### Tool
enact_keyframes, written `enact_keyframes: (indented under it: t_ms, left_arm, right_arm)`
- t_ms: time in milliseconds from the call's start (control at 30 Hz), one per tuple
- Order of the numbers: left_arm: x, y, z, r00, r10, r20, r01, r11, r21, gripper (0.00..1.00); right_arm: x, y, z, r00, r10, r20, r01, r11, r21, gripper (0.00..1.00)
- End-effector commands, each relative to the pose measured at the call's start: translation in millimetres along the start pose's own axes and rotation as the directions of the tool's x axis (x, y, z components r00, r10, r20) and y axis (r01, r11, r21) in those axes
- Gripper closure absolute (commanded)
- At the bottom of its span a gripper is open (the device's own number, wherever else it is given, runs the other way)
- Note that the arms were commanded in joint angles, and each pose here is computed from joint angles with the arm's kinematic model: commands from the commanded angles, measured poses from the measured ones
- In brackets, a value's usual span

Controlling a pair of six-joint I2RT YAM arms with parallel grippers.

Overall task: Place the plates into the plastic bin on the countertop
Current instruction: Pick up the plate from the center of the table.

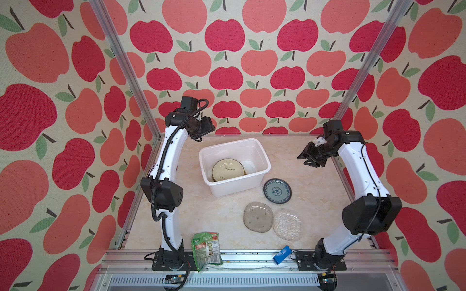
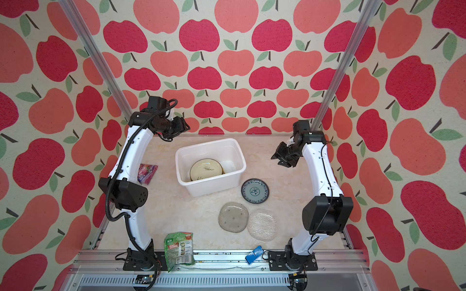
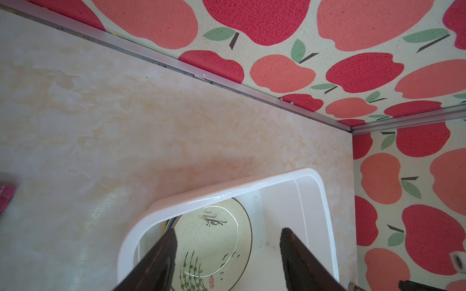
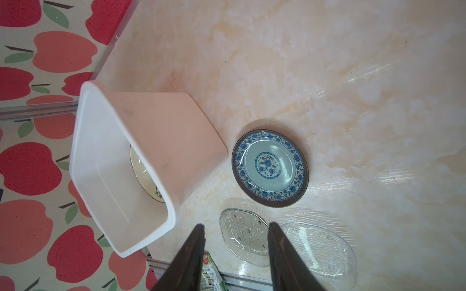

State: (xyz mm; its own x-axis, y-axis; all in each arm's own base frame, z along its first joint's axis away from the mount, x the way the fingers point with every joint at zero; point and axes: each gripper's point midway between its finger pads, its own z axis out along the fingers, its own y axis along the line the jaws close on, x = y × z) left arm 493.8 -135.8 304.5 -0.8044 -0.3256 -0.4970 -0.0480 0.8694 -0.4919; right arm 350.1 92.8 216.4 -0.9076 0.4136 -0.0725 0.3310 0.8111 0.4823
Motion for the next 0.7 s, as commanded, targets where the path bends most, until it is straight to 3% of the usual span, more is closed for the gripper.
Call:
enact_keyframes:
  t_ms: [0, 267, 400, 667]
  left_arm:
    - [-11.9, -23.3, -1.5, 0.999, 0.005, 0.054, -0.012, 0.992, 0.125, 0.32]
    - [-6.8, -19.4, 11.3, 1.000, -0.021, 0.022, 0.018, 0.991, 0.135, 0.32]
    - [-7.2, -19.3, 15.7, 0.999, -0.032, 0.017, 0.030, 0.989, 0.145, 0.32]
    - [-3.9, -17.5, 18.4, 0.999, -0.042, 0.007, 0.040, 0.987, 0.153, 0.32]
  right_arm:
    - [15.1, -14.7, 30.4, 0.996, 0.078, -0.041, -0.080, 0.996, -0.041, 0.56]
    - [56.3, -53.1, 66.9, 0.983, 0.145, -0.110, -0.145, 0.989, 0.002, 0.51]
    - [65.1, -59.4, 79.3, 0.980, 0.146, -0.137, -0.144, 0.989, 0.019, 0.57]
    - [67.8, -75.1, 98.7, 0.976, 0.144, -0.161, -0.135, 0.989, 0.065, 0.56]
